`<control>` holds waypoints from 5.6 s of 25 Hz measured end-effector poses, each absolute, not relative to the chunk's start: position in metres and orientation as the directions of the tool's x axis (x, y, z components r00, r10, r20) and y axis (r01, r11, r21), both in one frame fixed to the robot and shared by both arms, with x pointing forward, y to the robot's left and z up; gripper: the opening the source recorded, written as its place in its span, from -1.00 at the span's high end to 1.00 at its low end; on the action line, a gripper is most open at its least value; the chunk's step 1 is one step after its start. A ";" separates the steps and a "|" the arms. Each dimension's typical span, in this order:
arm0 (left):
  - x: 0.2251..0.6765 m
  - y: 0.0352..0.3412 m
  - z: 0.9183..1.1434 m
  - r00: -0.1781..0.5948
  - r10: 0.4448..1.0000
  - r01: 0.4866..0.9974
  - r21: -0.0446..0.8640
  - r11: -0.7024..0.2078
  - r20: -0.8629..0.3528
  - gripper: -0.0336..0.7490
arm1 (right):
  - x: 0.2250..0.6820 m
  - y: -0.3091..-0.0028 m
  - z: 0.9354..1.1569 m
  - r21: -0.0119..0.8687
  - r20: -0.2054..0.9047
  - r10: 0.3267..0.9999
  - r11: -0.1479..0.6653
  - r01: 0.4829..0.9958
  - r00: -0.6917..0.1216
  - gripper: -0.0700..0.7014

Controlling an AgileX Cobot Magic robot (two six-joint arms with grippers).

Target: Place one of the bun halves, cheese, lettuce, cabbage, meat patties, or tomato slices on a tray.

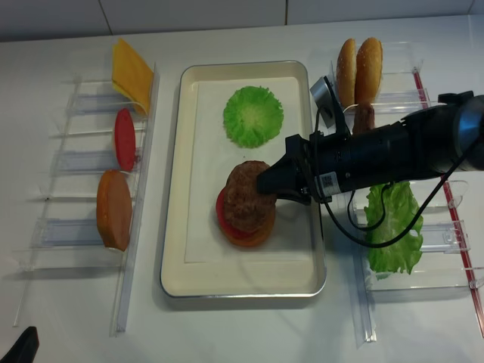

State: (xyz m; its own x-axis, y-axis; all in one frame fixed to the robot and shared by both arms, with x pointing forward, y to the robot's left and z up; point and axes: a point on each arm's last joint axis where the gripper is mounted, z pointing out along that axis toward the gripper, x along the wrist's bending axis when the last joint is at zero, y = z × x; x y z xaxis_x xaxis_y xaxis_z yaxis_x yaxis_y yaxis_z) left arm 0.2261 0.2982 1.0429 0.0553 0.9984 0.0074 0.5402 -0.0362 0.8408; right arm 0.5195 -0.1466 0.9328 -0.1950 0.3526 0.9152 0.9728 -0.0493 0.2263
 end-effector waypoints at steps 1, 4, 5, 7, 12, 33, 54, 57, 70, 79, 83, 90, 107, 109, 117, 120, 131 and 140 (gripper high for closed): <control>0.226 0.298 1.043 0.055 0.998 0.540 0.841 -0.036 0.007 -0.30 | 0.519 -0.147 0.933 0.227 0.915 0.353 -0.049 0.973 -0.196 0.40; 0.226 0.298 1.043 0.055 0.998 0.540 0.841 -0.036 0.007 -0.30 | 0.519 -0.147 0.935 0.233 0.914 0.351 -0.049 0.971 -0.202 0.41; 0.226 0.298 1.043 0.055 0.998 0.540 0.841 -0.036 0.007 -0.30 | 0.519 -0.147 0.936 0.234 0.914 0.351 -0.049 0.971 -0.203 0.40; 0.226 0.298 1.043 0.055 0.998 0.540 0.841 -0.036 0.007 -0.30 | 0.519 -0.146 0.938 0.238 0.917 0.341 -0.055 0.970 -0.206 0.41; 0.226 0.298 1.043 0.055 0.998 0.540 0.841 -0.036 0.007 -0.30 | 0.516 -0.143 0.944 0.234 0.934 0.288 -0.046 0.971 -0.211 0.41; 0.226 0.298 1.043 0.055 0.998 0.540 0.841 -0.036 0.007 -0.30 | 0.515 -0.144 0.940 0.247 0.915 0.334 -0.022 0.969 -0.226 0.41; 0.226 0.298 1.043 0.055 0.998 0.540 0.841 -0.036 0.007 -0.30 | 0.513 -0.144 0.940 0.299 0.900 0.327 0.021 0.954 -0.289 -0.15; 0.226 0.298 1.043 0.055 0.998 0.540 0.841 -0.036 0.007 -0.30 | 0.512 -0.144 0.939 0.326 0.887 0.330 0.048 0.944 -0.323 -0.15; 0.226 0.298 1.043 0.055 0.998 0.540 0.841 -0.036 0.007 -0.30 | 0.537 -0.141 0.957 0.443 0.758 0.417 0.234 0.865 -0.501 -0.14; 0.226 0.298 1.043 0.055 0.998 0.540 0.841 -0.036 0.007 -0.30 | 0.546 -0.144 0.967 0.425 0.679 0.474 0.368 0.827 -0.560 -0.14; 0.226 0.298 1.043 0.055 0.998 0.540 0.841 -0.036 0.007 -0.30 | 0.555 -0.145 0.977 0.425 0.634 0.498 0.414 0.805 -0.591 -0.14; 0.226 0.298 1.043 0.055 0.998 0.540 0.841 -0.036 0.007 -0.30 | 0.566 -0.148 1.005 0.392 0.573 0.513 0.513 0.764 -0.639 -0.14; 0.226 0.298 1.043 0.055 0.998 0.540 0.841 -0.036 0.007 -0.30 | 0.579 -0.201 1.091 0.287 0.005 0.851 0.502 0.816 -0.525 -0.15; 0.226 0.298 1.043 0.055 0.998 0.540 0.841 -0.036 0.007 -0.30 | 0.568 -0.203 1.110 0.332 -0.007 0.857 0.489 0.807 -0.516 -0.15; 0.226 0.298 1.043 0.055 0.998 0.540 0.841 -0.036 0.007 -0.30 | 0.493 -0.224 1.143 0.409 -0.037 0.858 0.481 0.775 -0.513 -0.15; 0.226 0.298 1.043 0.055 0.998 0.540 0.841 -0.036 0.007 -0.30 | 0.456 -0.235 1.145 0.425 -0.066 0.856 0.489 0.762 -0.513 -0.15; 0.226 0.298 1.043 0.055 0.998 0.540 0.841 -0.036 0.007 -0.30 | 0.317 -0.275 1.134 0.633 -0.123 0.890 0.411 0.656 -0.439 -0.14; 0.226 0.298 1.043 0.055 0.998 0.540 0.841 -0.036 0.007 -0.30 | 0.259 -0.293 1.071 0.739 -0.106 0.933 0.306 0.601 -0.344 -0.35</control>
State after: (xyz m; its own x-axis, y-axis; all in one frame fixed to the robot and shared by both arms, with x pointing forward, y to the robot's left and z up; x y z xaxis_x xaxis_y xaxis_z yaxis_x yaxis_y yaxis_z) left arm 0.2261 0.2982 1.0429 0.0553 0.9984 0.0074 0.5402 -0.0362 0.8408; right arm 0.2594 -0.2931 1.0706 -0.3442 0.9329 -0.1063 0.6006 0.3058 0.7387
